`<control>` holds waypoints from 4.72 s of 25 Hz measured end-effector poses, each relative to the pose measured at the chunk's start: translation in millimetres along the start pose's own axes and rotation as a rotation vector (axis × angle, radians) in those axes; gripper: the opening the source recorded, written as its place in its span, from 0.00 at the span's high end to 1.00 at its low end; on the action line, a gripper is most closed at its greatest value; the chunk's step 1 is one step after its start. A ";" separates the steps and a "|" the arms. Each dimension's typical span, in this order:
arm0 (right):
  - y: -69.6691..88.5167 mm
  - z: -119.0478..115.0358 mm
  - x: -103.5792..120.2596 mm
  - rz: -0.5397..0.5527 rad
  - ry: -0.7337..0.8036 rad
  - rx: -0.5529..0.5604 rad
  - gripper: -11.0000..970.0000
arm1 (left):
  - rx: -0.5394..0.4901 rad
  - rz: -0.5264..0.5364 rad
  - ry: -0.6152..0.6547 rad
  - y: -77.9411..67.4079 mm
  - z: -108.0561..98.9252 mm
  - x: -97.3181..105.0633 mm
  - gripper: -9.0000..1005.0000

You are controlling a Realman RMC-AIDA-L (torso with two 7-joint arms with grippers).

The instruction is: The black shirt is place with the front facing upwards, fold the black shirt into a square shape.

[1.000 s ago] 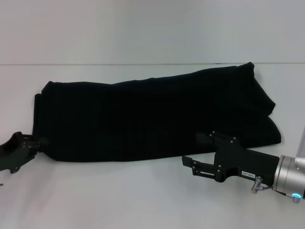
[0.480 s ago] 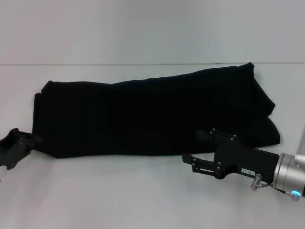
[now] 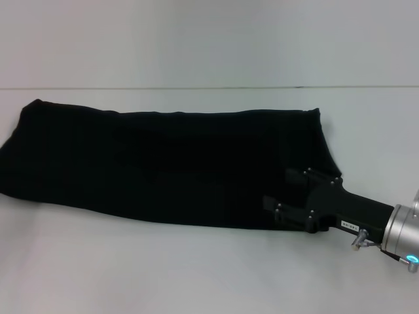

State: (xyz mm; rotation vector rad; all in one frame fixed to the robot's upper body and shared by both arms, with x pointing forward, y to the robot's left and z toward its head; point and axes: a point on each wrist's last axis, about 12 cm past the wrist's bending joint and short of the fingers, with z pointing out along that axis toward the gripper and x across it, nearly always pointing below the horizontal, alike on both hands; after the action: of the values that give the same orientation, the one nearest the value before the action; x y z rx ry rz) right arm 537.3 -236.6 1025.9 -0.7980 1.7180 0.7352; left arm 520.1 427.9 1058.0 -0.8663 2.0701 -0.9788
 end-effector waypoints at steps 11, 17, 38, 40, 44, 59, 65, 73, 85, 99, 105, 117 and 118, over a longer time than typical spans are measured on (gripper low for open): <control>-4.1 -15.6 10.8 0.052 -0.010 0.083 0.14 | 0.174 0.010 0.029 -36.1 5.8 -11.9 0.97; -4.9 -32.0 20.8 0.100 -0.028 0.148 0.14 | 0.420 0.097 0.137 -109.6 38.9 -4.9 0.97; 3.1 -58.0 44.5 0.169 -0.009 0.224 0.14 | 0.512 0.394 0.684 -185.4 160.5 226.9 0.97; 1.8 -56.2 43.8 0.166 -0.004 0.226 0.14 | 0.510 0.380 0.673 -180.6 158.8 225.2 0.97; -0.8 -52.3 43.0 0.162 0.009 0.236 0.14 | 0.511 0.376 0.660 -177.7 157.7 223.0 0.97; -37.0 -6.1 10.4 0.092 0.067 0.327 0.14 | 0.551 0.380 0.664 -181.9 155.5 223.0 0.97; -50.0 12.0 -9.9 0.083 0.046 0.364 0.14 | 0.553 0.370 0.666 -178.6 153.6 223.3 0.97; -59.4 18.9 -27.3 0.090 -0.016 0.399 0.14 | 0.533 0.379 0.644 -169.5 152.6 221.7 0.97; -64.3 4.9 -6.0 0.132 0.066 0.499 0.14 | 0.502 0.366 0.596 -165.8 156.3 219.1 0.91; -53.4 -59.2 28.3 0.301 -0.106 0.633 0.14 | 0.596 0.416 0.556 -163.9 147.2 211.4 0.55; -21.7 -77.6 20.0 0.245 -0.306 0.448 0.14 | 0.651 0.497 0.468 -145.9 121.4 169.4 0.37; 8.6 -43.5 23.7 0.170 -0.185 0.185 0.14 | 0.535 0.388 0.346 -113.4 101.1 117.6 0.08; 7.5 -41.4 26.8 0.177 -0.156 0.197 0.14 | 0.530 0.385 0.345 -113.0 101.3 117.4 0.08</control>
State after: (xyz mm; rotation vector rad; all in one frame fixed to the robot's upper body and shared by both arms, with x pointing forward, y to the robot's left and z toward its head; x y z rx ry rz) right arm 502.4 -269.3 1011.3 -0.4463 1.7017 0.7141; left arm 566.8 242.0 1067.8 -0.0240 1.9886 -1.4290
